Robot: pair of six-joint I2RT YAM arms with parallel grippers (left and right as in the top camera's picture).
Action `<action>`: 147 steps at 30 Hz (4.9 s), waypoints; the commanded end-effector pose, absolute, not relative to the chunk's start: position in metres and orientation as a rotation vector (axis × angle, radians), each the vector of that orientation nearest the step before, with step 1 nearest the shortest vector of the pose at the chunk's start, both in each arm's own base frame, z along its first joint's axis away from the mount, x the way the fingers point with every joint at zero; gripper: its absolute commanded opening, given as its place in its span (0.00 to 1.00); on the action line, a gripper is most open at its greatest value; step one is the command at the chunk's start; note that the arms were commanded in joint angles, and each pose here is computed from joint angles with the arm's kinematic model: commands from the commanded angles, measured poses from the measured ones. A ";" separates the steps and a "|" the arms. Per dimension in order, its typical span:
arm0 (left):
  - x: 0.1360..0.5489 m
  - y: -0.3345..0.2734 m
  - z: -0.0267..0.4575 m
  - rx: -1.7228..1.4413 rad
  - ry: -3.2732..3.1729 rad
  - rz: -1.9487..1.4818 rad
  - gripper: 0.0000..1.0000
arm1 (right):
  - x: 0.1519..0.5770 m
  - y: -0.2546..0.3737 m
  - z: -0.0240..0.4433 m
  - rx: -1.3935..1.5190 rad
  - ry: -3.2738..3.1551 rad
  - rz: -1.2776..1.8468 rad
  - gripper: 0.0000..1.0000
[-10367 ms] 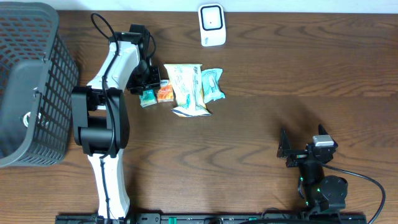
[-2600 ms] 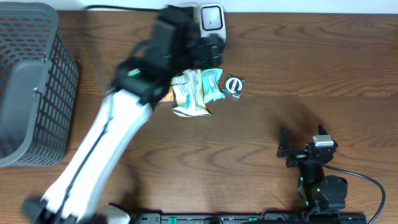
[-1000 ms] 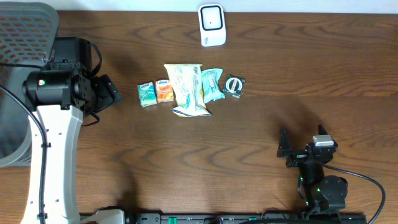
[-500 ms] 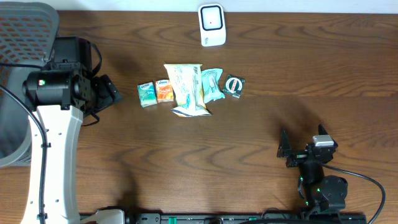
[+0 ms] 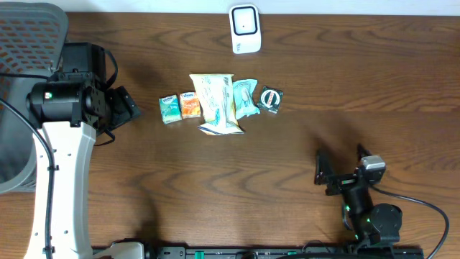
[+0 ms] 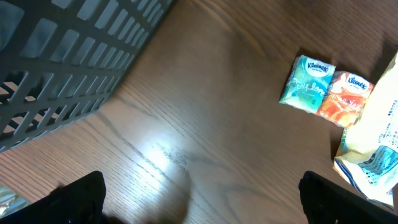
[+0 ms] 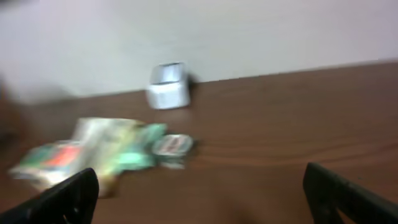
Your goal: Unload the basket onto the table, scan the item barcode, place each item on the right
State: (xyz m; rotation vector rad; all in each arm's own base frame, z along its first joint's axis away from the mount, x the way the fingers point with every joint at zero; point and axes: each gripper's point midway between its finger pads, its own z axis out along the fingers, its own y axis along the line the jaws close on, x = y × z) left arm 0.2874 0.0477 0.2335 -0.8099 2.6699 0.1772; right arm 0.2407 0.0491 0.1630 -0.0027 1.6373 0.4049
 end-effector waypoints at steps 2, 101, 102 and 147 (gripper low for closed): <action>0.286 0.052 0.230 -0.832 2.673 0.206 0.98 | 0.228 0.083 0.178 0.162 1.623 0.896 0.99; 0.286 0.052 0.230 -0.832 2.673 0.206 0.98 | 0.336 0.257 0.241 -0.429 2.429 0.761 0.99; 0.286 0.052 0.230 -0.832 2.673 0.206 0.98 | 0.341 0.257 0.245 -0.429 2.437 0.734 0.99; 0.286 0.052 0.230 -0.832 2.673 0.206 0.98 | 0.426 0.244 0.110 -0.136 2.798 0.052 0.80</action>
